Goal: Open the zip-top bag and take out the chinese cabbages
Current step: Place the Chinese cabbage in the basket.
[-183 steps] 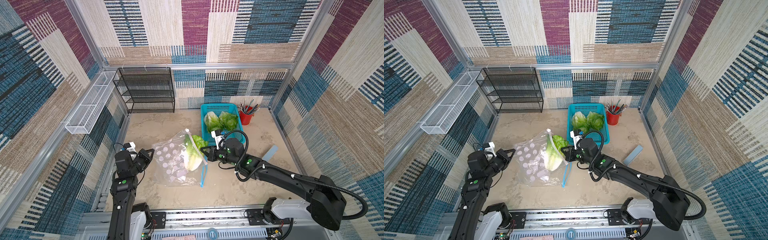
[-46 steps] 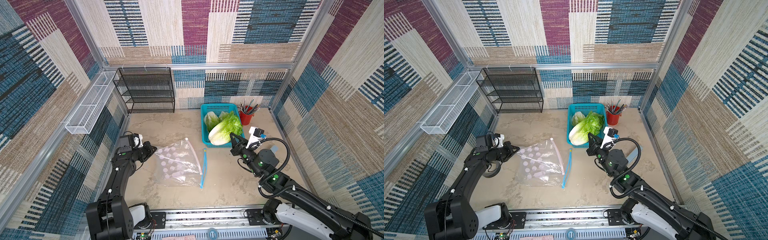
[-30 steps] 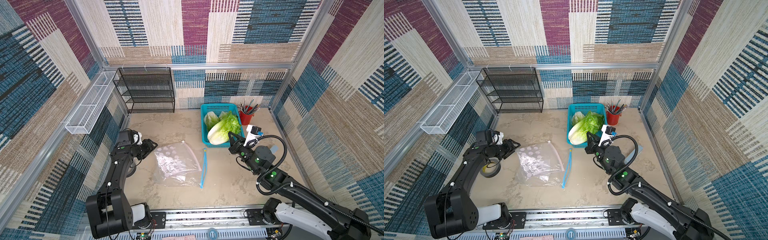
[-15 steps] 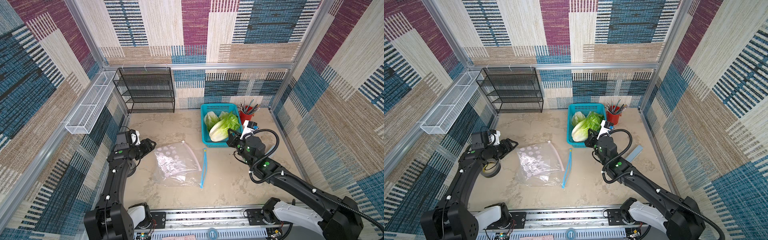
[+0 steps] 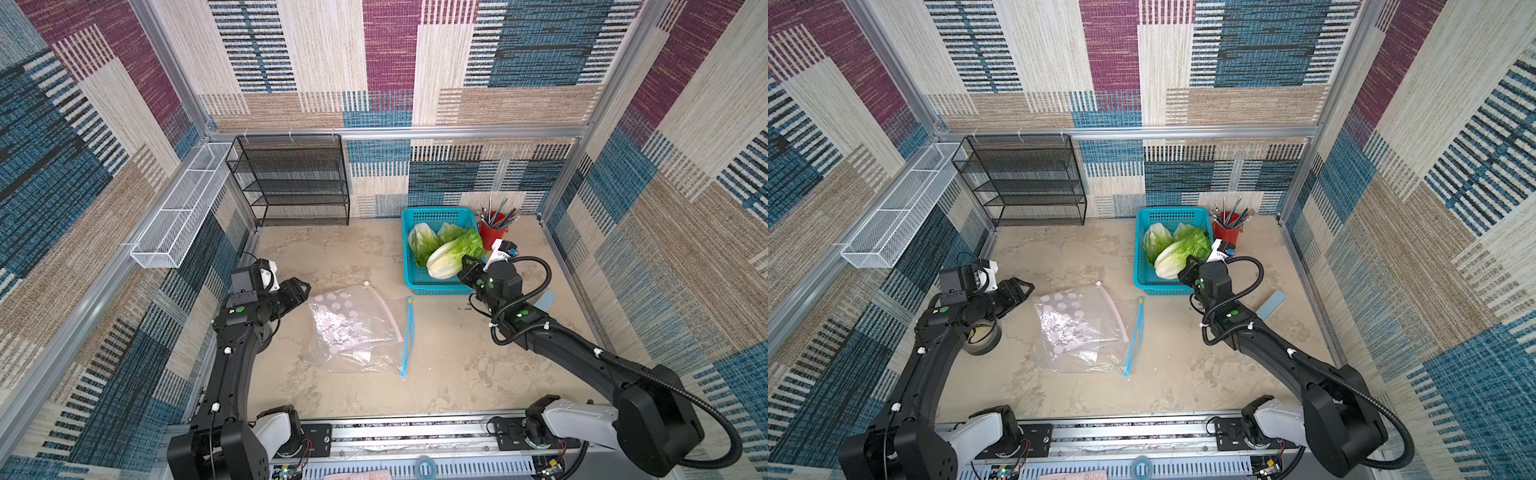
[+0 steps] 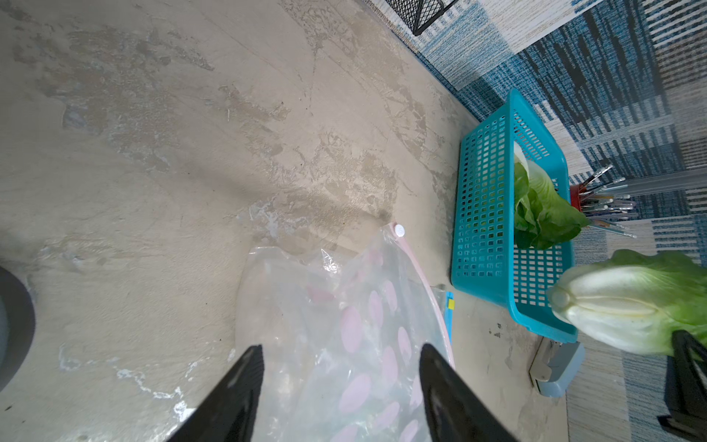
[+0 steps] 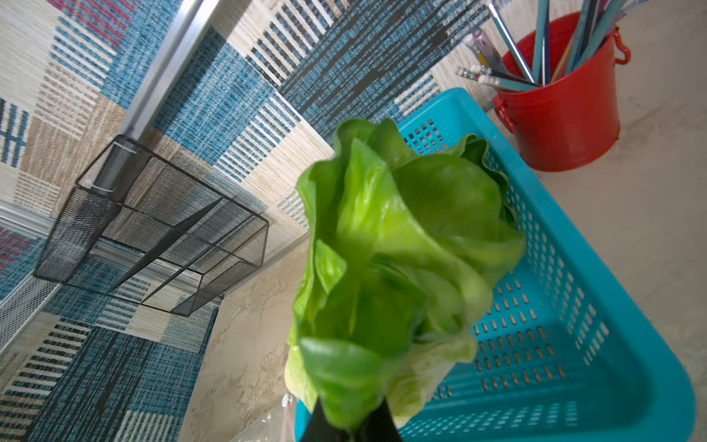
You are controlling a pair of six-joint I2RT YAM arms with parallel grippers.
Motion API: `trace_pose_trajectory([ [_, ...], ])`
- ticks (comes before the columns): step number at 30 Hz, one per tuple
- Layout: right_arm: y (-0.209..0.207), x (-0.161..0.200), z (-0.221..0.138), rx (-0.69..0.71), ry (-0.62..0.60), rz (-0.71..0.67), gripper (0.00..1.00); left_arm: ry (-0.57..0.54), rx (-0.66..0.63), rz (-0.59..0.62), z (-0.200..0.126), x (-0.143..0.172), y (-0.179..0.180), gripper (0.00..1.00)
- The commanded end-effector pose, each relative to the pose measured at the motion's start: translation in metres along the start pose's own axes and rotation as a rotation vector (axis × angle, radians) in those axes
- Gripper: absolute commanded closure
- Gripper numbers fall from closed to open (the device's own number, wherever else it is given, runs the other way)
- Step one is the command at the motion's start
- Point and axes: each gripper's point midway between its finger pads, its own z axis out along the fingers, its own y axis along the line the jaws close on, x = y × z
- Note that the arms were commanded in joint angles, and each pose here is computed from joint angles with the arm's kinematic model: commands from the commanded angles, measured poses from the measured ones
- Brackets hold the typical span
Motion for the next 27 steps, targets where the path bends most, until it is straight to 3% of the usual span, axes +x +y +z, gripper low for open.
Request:
trace_pose_trajectory([
  [1,0.009,-0.002,0.008,-0.065,-0.005,0.049,1.00,-0.030,-0.001,0.034,0.000,-0.006,0.000,0.33],
  [15,-0.045,0.045,0.039,0.073,0.103,0.091,1.00,-0.041,-0.021,0.038,-0.001,-0.007,0.003,0.33],
  [24,-0.066,0.059,0.044,0.171,0.146,0.077,0.86,-0.045,-0.019,0.040,-0.002,-0.008,0.002,0.33],
  [27,-0.067,0.058,0.047,0.199,0.155,0.053,0.70,-0.043,-0.019,0.039,-0.002,-0.007,0.003,0.33],
])
